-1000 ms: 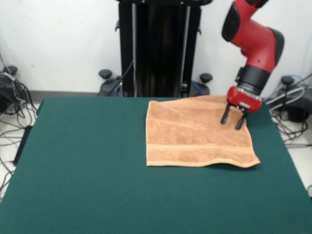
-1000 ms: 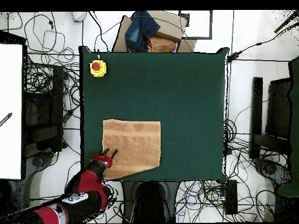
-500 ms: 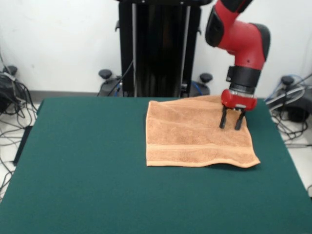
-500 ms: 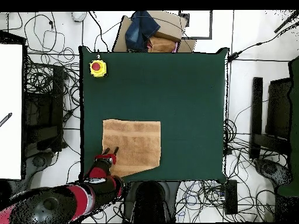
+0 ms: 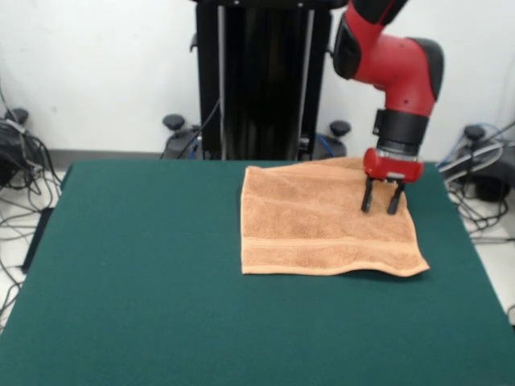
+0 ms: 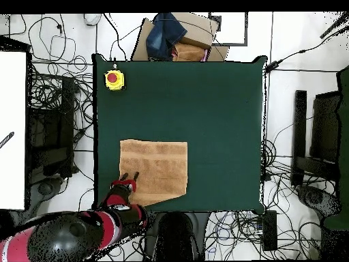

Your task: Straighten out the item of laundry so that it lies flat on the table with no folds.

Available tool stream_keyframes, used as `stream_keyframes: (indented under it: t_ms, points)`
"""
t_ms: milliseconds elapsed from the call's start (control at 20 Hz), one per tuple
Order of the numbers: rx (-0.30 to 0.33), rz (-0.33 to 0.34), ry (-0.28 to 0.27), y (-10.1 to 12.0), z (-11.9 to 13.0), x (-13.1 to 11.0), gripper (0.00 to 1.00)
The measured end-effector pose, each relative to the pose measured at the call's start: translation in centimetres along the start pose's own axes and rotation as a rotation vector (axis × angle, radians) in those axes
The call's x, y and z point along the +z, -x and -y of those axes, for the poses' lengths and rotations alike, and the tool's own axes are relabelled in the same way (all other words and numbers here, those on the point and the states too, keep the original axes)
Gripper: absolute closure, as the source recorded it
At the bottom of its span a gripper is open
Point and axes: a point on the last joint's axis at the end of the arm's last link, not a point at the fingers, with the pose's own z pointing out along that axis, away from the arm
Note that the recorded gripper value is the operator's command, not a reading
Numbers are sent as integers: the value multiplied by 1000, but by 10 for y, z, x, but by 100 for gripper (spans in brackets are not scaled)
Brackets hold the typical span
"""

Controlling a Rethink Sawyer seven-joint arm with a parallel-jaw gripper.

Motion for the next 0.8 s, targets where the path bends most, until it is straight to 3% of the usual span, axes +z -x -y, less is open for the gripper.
stream_keyframes:
  t_ms: [200,800]
  points:
    - [42,-13,-17,0,-3,-1,0]
    - [172,-30,51,-1,7,0,0]
